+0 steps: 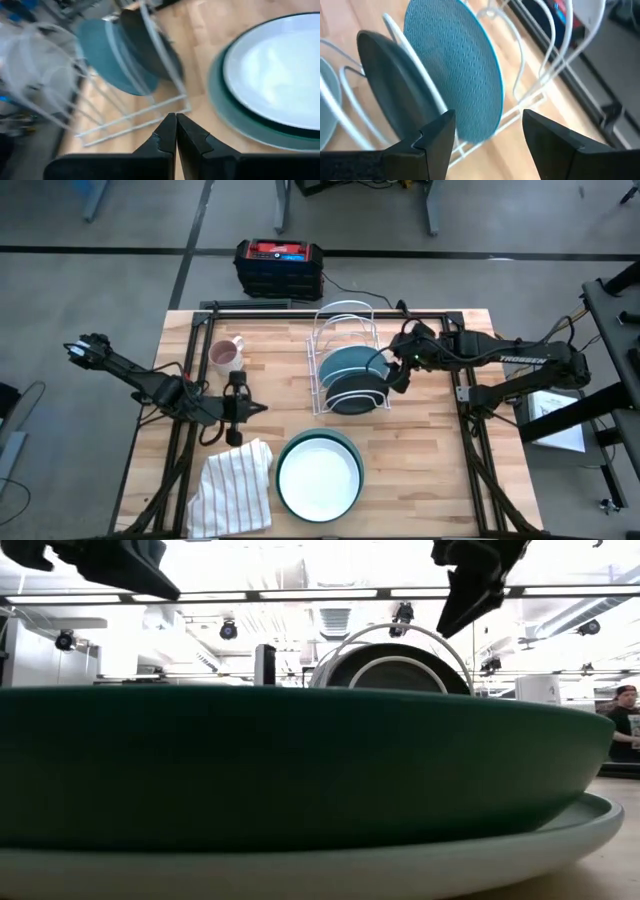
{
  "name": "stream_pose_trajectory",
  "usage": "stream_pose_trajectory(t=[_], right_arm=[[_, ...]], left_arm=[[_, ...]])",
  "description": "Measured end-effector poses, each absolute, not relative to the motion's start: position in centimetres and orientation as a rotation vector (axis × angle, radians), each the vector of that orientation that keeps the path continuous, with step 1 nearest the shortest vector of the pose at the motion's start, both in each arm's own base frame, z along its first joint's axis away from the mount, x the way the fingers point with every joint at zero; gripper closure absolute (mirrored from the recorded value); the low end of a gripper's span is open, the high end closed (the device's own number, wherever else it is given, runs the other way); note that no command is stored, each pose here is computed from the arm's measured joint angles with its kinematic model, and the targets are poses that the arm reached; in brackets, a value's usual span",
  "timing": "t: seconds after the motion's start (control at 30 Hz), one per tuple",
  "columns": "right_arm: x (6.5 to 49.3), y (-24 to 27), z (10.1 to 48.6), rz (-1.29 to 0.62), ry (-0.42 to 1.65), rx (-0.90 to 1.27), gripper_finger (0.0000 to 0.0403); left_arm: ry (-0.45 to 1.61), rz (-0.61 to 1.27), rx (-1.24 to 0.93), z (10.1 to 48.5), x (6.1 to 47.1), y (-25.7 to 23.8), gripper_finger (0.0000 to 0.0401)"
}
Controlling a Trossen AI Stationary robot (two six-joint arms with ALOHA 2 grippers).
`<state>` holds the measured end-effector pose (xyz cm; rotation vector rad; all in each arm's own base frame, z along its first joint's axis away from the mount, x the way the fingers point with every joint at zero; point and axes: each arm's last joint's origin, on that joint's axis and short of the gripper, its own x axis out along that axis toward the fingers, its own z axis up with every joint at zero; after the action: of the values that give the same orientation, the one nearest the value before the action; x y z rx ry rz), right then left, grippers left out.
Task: Sort dishes
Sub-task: Put the white plate into the dish rack
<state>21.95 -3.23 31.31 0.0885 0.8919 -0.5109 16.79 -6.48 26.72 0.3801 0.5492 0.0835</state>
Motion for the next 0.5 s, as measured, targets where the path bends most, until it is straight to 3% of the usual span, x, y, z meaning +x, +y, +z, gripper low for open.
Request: stream_pose_trajectory(t=[0.2, 0.5], right_arm=[[21.1, -1.1, 31.9, -0.533, 0.925, 0.230, 0.0197], [19.5, 5.8, 29.6, -0.475, 0.938, 0.462, 0.0202]], left_arm=[[0.580, -0.085, 0.251, 26.5, 16.7, -7.0, 0.0401], [0.705, -0.121, 0.227, 23.7, 19.0, -8.4, 0.0401]])
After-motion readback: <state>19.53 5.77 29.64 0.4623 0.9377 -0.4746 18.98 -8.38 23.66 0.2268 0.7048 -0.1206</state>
